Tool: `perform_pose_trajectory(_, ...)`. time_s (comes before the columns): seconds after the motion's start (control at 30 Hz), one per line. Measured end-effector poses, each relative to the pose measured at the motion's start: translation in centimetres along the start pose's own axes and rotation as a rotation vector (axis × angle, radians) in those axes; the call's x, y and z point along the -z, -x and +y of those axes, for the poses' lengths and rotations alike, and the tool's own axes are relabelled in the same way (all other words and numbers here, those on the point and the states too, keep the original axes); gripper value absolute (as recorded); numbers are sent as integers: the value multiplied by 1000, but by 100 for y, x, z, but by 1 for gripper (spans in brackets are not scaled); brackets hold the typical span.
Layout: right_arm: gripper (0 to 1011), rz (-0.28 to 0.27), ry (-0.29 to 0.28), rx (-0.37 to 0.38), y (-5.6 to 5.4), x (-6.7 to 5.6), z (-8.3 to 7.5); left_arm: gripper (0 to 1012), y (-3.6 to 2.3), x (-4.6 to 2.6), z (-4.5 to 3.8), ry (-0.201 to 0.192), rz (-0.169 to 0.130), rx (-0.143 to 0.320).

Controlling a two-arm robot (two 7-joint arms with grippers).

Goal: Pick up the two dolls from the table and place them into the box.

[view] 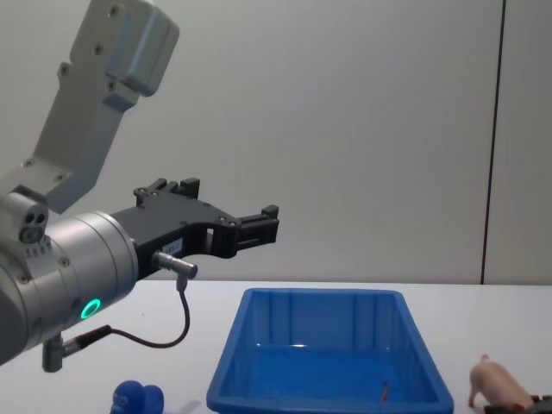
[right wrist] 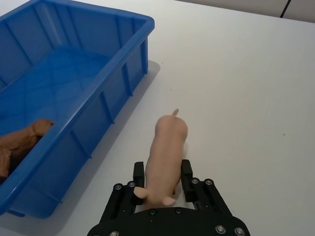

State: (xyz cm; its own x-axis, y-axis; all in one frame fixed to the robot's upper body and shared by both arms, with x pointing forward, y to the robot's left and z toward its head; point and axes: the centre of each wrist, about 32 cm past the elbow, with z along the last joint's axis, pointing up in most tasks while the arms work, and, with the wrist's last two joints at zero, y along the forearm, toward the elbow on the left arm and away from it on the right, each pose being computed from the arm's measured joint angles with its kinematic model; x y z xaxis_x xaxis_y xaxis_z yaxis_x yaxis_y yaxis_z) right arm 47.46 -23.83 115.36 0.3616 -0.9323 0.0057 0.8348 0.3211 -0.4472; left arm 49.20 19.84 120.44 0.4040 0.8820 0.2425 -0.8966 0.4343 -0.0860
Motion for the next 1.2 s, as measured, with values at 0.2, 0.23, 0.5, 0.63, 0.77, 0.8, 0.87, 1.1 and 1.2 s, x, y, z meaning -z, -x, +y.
perform_pose_trajectory(0.2,364,9,-5,6,1,-5,12,1002,0,0,0,0,0,0)
perform_pose_trajectory(0.23,364,9,-13,9,0,-7,13,1002,0,0,0,0,0,0)
perform_pose_trajectory(0.5,362,2,-75,17,12,-60,-6,1002,0,0,0,0,0,0)
perform_pose_trajectory(0.63,364,-8,-131,14,25,-142,-31,1001,0,0,0,0,0,0)
perform_pose_trajectory(0.77,364,-18,-183,-3,42,-250,-56,1001,0,0,0,0,0,0)
perform_pose_trajectory(0.8,364,-19,-192,-8,46,-274,-60,1002,0,0,0,0,0,0)
perform_pose_trajectory(0.87,363,-23,-220,-28,60,-353,-71,1001,0,0,0,0,0,0)
perform_pose_trajectory(1.1,364,-33,-267,-101,127,-563,-60,1002,0,0,0,0,0,0)
perform_pose_trajectory(1.2,363,-33,-266,-136,171,-645,-36,1002,0,0,0,0,0,0)
